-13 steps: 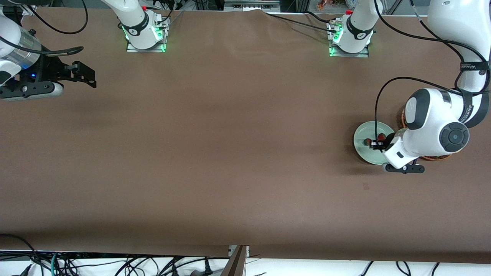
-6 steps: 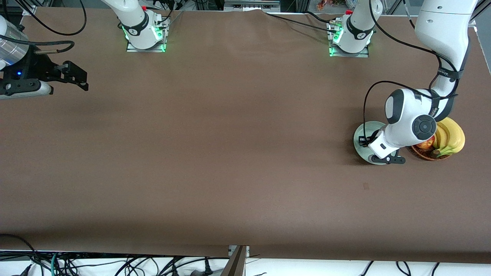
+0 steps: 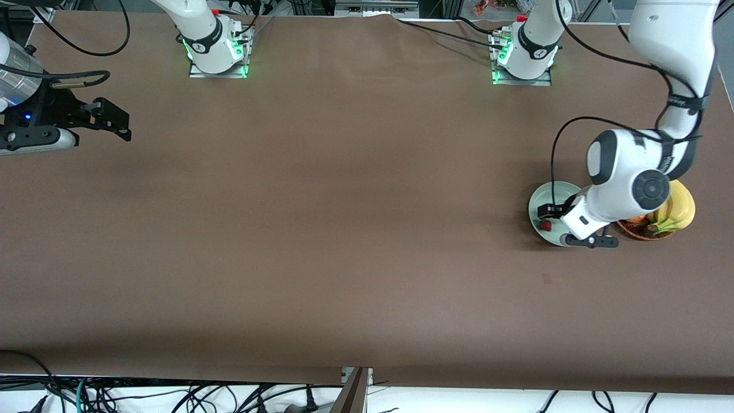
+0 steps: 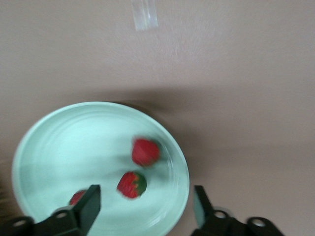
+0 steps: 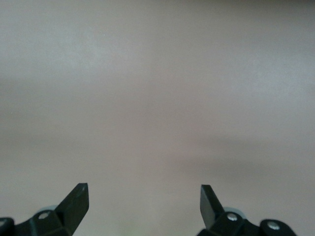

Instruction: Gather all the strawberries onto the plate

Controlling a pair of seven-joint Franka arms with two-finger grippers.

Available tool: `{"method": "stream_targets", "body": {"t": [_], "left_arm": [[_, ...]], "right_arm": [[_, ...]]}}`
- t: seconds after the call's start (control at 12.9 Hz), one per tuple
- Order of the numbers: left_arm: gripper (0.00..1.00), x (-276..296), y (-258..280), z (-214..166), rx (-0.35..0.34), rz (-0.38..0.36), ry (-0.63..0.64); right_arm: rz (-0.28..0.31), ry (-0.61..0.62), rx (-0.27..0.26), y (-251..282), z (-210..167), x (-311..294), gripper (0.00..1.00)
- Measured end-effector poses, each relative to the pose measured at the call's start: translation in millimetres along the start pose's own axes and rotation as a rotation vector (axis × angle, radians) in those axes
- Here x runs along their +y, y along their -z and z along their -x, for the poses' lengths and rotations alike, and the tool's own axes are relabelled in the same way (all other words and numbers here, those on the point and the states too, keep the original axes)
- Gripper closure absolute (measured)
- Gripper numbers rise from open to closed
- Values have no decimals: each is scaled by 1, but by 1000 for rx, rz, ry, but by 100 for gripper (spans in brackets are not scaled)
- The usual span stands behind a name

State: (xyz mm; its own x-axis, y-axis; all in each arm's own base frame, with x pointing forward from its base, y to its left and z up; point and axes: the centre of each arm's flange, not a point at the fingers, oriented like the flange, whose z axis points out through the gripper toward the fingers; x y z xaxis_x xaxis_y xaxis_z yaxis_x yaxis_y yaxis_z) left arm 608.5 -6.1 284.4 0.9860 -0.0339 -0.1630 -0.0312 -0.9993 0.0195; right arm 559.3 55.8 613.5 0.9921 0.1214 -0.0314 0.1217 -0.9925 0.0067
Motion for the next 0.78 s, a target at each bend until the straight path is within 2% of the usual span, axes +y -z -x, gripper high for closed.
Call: {"method": "stream_targets", "body": {"t": [0.08,0.39,0.78], "left_arm": [[0,-1,33,2,6,-2,0],[0,-3,148,37,84,-9,6],[0,28,242,79,93,-14,-41]], "right_arm": [[0,0,0,0,0,0,0],[0,-5,1,0,0,3,0],[0,-4,2,1,0,2,0]]}}
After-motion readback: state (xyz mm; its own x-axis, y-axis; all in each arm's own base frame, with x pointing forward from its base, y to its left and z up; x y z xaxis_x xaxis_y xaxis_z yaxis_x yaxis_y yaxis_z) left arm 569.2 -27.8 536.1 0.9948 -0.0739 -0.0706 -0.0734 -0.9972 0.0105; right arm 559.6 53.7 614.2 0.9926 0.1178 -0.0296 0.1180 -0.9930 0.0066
